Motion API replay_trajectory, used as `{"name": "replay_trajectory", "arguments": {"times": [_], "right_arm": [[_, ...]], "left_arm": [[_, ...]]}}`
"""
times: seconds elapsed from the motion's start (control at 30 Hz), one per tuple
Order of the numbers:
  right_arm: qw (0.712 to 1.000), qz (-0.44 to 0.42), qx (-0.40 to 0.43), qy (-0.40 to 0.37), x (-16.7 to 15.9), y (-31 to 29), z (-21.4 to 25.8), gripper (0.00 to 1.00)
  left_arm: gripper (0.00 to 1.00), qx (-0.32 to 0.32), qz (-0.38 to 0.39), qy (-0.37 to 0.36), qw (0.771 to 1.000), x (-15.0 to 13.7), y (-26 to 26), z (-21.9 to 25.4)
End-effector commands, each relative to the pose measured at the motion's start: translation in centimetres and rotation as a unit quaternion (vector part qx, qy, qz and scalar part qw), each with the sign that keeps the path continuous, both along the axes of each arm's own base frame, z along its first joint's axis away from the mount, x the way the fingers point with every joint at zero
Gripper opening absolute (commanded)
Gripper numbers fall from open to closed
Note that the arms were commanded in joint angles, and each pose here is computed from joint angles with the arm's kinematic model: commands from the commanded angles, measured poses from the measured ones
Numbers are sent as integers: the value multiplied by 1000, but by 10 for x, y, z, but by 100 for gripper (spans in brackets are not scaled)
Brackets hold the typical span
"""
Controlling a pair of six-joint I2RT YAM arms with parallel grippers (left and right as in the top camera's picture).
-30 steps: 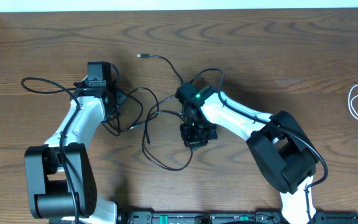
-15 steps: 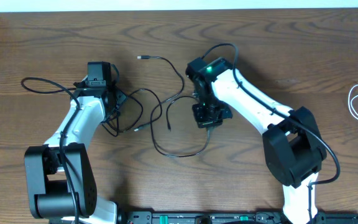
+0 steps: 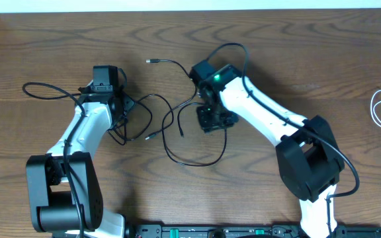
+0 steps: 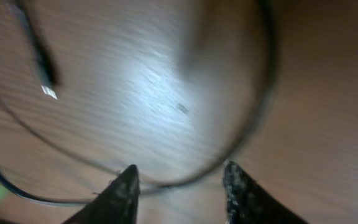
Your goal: Untangle cables
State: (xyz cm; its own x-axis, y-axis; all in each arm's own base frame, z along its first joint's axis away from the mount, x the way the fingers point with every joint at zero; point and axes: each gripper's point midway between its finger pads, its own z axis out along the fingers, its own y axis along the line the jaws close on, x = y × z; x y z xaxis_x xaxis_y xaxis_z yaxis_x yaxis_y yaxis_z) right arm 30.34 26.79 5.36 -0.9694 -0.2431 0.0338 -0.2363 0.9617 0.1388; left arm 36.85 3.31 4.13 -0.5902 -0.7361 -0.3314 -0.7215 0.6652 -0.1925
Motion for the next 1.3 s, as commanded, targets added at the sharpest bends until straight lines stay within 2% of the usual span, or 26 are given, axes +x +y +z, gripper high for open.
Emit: {"name": "replay_trajectory", "arguments": {"times": [0.0,0.1,0.2,0.3,0.5,0.73,0.9,1.03,1.13,1.23,1.27], "right_arm": [[999,11,38,-20,2,29,3,30],[995,28,76,-63,13,57,7,18],[988,33,106,-103,23,82,12,15],[985,-3,118,-129,32,97,12,14],[983,-46,121,-129,33,111,-3,20],[983,-27,127,-130,23,132,-21,22],[982,-11,136,-133,14,147,-25,34],[979,4,150,-141,5,162,-21,38],[978,1,151,-142,3,165,-21,26],[979,-28,153,-133,3,164,-22,24],[979,-41,154,-129,4,165,-23,27]], "left_arm": [[65,0,3,-5,1000,3,1,4],[65,1,3,-5,1000,3,1,4],[65,0,3,-5,1000,3,1,4],[65,1,3,-6,1000,3,1,4],[65,1,3,-6,1000,3,1,4],[65,1,3,-7,1000,3,1,4],[65,1,3,-7,1000,3,1,4],[65,1,3,-7,1000,3,1,4],[65,1,3,-7,1000,3,1,4],[65,1,3,-7,1000,3,1,4],[65,1,3,-7,1000,3,1,4]]}}
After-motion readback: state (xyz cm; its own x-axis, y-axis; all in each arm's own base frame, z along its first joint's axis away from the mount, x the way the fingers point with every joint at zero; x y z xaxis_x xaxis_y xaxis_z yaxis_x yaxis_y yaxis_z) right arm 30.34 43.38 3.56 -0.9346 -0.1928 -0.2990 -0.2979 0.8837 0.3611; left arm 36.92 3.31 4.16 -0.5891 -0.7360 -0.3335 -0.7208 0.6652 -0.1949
